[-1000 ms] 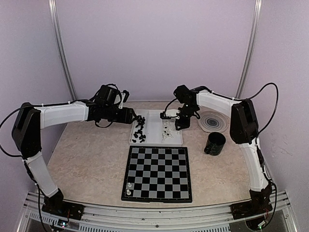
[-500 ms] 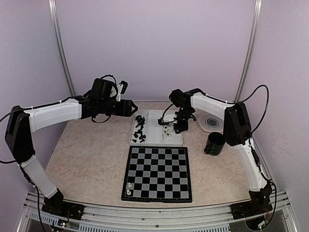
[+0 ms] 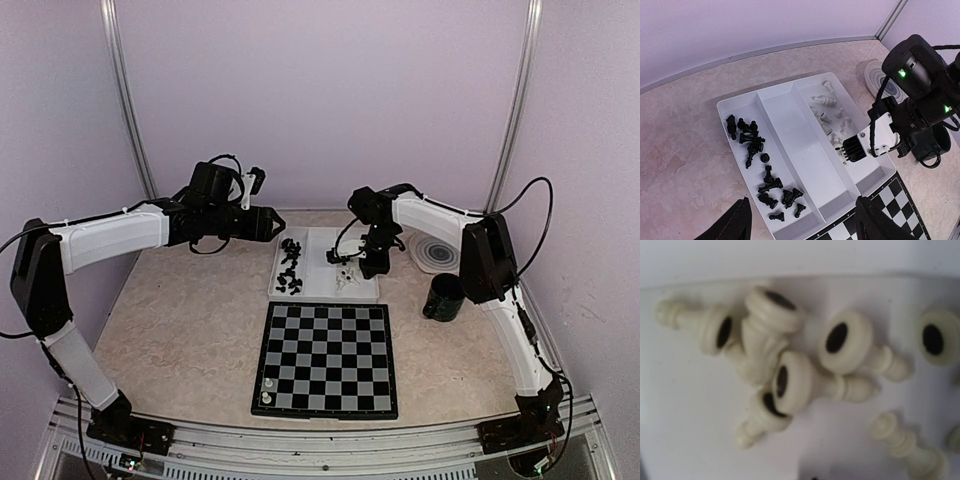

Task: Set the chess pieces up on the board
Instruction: Pick up the pawn from the storage box, then place the pawn at b2, then move the pawn to b2.

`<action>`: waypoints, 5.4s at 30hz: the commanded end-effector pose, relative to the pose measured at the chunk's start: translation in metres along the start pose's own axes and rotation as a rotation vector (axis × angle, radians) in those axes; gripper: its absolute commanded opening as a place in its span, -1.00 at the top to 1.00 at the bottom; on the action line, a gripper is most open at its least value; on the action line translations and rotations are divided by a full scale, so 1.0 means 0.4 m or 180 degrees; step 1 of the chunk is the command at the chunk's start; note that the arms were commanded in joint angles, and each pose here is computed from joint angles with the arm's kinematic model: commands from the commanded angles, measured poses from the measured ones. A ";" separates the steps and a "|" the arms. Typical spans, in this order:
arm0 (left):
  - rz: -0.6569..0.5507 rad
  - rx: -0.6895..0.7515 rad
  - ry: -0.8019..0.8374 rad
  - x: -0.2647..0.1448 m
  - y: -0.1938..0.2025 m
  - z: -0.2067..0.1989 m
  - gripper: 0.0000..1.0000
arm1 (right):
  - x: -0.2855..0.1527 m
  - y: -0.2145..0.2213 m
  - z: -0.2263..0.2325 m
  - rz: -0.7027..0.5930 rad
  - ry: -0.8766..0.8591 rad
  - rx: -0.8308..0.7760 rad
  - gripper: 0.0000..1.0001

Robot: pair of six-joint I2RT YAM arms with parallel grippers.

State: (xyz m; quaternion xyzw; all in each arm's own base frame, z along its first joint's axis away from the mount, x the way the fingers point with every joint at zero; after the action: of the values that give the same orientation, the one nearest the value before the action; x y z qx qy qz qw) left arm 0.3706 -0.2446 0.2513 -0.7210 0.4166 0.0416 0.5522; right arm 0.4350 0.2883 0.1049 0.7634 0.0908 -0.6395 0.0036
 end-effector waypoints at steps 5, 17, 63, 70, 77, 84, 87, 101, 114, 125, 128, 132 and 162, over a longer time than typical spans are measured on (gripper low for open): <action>-0.0108 0.0121 0.0016 -0.023 -0.023 -0.016 -0.40 | -0.177 -0.089 0.021 -0.0343 0.0241 -0.0198 1.00; -0.0170 -0.0035 -0.0099 -0.028 -0.044 0.046 -0.40 | -0.321 -0.269 0.206 -0.0989 0.0068 -0.0806 0.99; -0.0244 -0.0060 -0.0158 -0.066 -0.069 0.062 -0.41 | -0.079 -0.554 0.685 -0.1099 -0.0622 -0.1756 0.88; -0.0217 -0.0059 -0.0153 -0.061 -0.065 0.062 -0.42 | -0.066 -0.552 0.684 -0.1054 -0.0586 -0.1778 0.86; -0.0185 -0.0062 -0.0145 -0.055 -0.061 0.063 -0.41 | -0.060 -0.549 0.684 -0.1026 -0.0586 -0.1789 0.75; -0.0181 -0.0062 -0.0152 -0.055 -0.060 0.064 -0.42 | -0.060 -0.548 0.688 -0.1044 -0.0628 -0.1784 0.54; -0.0184 -0.0060 -0.0145 -0.056 -0.061 0.063 -0.42 | -0.063 -0.549 0.689 -0.1046 -0.0642 -0.1776 0.48; -0.0170 -0.0066 -0.0096 -0.057 -0.062 0.058 -0.42 | -0.100 -0.496 0.664 -0.0881 -0.0662 -0.1719 0.34; -0.0125 -0.0066 -0.0086 -0.049 -0.056 0.058 -0.42 | -0.060 -0.474 0.640 -0.0805 -0.0673 -0.1610 0.32; -0.0109 -0.0062 -0.0090 -0.047 -0.054 0.059 -0.42 | -0.065 -0.492 0.643 -0.0894 -0.0738 -0.1621 0.62; -0.0104 -0.0061 -0.0086 -0.047 -0.053 0.059 -0.42 | -0.064 -0.493 0.645 -0.0891 -0.0736 -0.1629 0.63; -0.0096 -0.0061 -0.0089 -0.045 -0.052 0.059 -0.42 | -0.064 -0.495 0.647 -0.0903 -0.0742 -0.1631 0.63; -0.0049 -0.0052 -0.0069 -0.039 -0.046 0.053 -0.42 | -0.058 -0.530 0.659 -0.0970 -0.0689 -0.1673 0.66</action>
State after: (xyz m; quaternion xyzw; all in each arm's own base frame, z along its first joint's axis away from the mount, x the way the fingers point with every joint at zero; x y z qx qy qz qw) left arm 0.3802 -0.2123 0.2605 -0.7317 0.3977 0.0569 0.5506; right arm 0.1461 0.4532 0.1055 0.6457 0.3586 -0.6638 0.1178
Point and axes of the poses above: each gripper's point midway between its finger pads, its own x axis out along the fingers, its own z axis along the line the jaws close on, y = z × x, the point moved 7 cm from there along -x, back along the fingers, and after that the axes turned 10 degrees about -x, right-handed, at the moved point
